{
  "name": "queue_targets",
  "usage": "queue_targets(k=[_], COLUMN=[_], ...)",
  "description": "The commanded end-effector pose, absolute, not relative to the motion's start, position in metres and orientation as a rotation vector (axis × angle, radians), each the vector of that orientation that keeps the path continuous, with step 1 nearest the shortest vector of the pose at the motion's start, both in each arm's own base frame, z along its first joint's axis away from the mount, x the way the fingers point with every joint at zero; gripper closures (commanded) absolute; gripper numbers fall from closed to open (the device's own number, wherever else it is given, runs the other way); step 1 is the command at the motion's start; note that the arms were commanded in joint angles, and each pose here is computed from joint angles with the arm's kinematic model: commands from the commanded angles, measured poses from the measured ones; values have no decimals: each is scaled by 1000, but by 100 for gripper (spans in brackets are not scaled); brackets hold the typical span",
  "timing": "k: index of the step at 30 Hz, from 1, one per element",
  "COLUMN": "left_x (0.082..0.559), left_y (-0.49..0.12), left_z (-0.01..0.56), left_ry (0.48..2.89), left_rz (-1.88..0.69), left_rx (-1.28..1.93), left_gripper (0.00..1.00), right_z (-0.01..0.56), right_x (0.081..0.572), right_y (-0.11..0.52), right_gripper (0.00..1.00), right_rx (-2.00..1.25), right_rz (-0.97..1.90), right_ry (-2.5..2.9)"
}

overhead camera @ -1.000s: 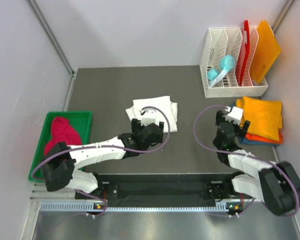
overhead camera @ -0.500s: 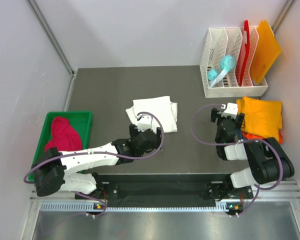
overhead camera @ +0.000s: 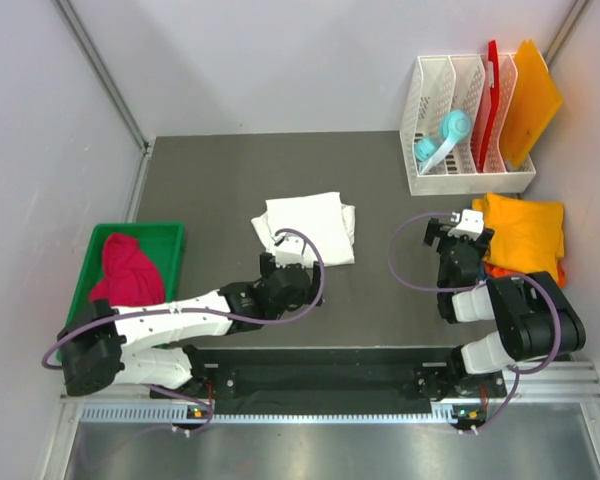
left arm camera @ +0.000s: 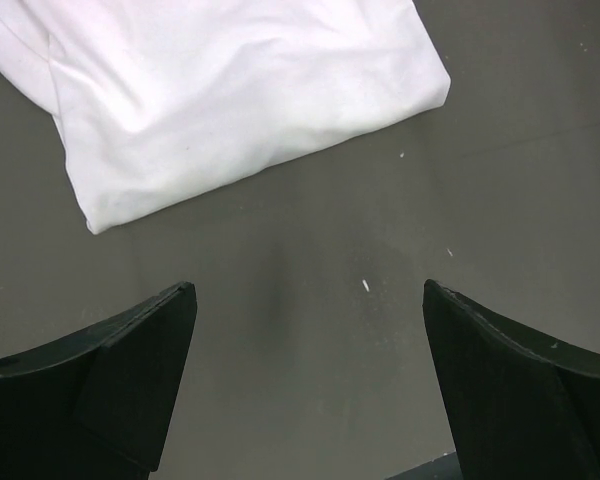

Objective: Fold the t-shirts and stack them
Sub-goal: Fold the tshirt

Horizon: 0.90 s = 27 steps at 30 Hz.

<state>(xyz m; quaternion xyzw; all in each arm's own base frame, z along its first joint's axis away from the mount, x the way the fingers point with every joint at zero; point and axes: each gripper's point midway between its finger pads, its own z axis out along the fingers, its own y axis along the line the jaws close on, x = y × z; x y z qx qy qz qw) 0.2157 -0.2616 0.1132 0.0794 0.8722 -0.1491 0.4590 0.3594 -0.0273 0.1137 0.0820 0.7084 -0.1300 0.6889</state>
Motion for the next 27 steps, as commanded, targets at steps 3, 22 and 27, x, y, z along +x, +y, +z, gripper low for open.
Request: queue_targets(k=[3,22,27], left_x=[223,203,194], left_y=[-264,-207,-227], left_z=[118,86,111], left_ry=[2109,2308,2234], left_rz=[-346,305,490], left_rx=[182,-449,-403], left_gripper=[1,1,1], right_z=[136,135,131], right_x=[368,368,380], right_y=[-26,-27,2], right_gripper=[0,0,0], right_rx=[209,210,-23], right_rz=[-244,-246,-94], right_ry=[1502,1504,1550])
